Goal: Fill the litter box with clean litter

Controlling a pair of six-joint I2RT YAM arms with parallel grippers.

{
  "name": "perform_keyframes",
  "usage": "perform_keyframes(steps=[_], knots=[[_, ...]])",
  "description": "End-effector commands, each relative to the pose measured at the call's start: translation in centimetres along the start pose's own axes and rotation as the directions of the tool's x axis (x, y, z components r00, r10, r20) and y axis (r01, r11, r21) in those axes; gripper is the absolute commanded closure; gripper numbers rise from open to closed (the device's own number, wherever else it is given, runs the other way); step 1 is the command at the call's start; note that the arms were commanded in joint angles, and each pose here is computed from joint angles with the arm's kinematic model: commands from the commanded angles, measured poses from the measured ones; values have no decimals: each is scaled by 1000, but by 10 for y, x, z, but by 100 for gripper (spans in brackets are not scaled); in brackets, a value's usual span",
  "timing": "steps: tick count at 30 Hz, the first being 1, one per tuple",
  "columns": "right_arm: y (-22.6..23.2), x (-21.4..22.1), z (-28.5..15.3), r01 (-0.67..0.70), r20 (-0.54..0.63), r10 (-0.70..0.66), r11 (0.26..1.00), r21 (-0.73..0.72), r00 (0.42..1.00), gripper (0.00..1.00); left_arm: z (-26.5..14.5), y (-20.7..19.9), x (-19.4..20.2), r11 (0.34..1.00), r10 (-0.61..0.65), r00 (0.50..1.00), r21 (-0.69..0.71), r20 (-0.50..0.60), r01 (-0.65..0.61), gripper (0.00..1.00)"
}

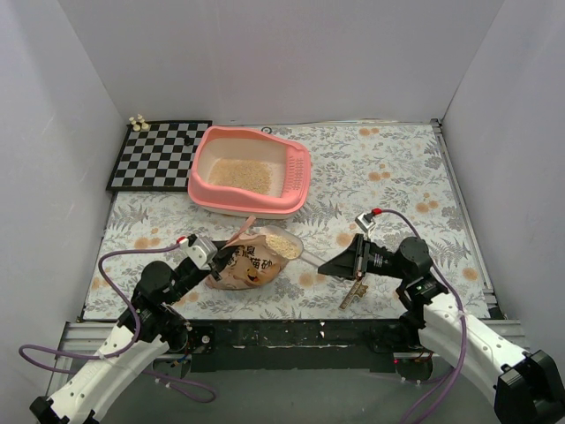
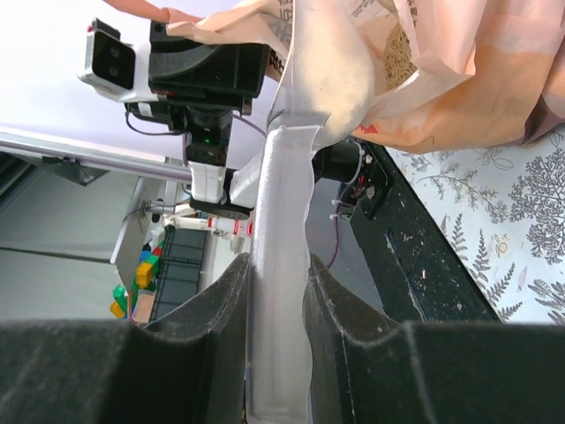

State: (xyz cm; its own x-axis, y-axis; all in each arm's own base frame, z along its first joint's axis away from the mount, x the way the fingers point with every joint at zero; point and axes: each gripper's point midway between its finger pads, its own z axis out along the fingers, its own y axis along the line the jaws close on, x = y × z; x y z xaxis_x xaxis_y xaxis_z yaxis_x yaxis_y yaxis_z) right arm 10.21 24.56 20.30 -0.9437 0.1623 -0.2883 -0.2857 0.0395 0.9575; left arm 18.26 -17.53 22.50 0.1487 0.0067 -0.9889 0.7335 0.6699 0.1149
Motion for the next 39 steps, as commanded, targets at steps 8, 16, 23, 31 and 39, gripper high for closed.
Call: perform_keyframes(steps=[8,16,23,31,39], knots=[[34,-59,21,23,149,-29,999,43,988,99,-7,31,-61,986,63,978,-164,199,-30,100],[30,-120,58,98,133,-125,977,190,983,99,-7,31,-62,987,54,979,-160,199,-22,100],[-28,-180,85,209,-36,-222,835,509,974,99,-10,36,-65,982,47,977,-190,209,-6,100],[-67,-232,80,351,-221,-284,583,733,933,99,-10,50,-62,966,35,982,-260,187,16,100],[-48,-251,82,487,-372,-333,404,774,867,99,-6,53,-57,963,18,986,-268,167,28,100]])
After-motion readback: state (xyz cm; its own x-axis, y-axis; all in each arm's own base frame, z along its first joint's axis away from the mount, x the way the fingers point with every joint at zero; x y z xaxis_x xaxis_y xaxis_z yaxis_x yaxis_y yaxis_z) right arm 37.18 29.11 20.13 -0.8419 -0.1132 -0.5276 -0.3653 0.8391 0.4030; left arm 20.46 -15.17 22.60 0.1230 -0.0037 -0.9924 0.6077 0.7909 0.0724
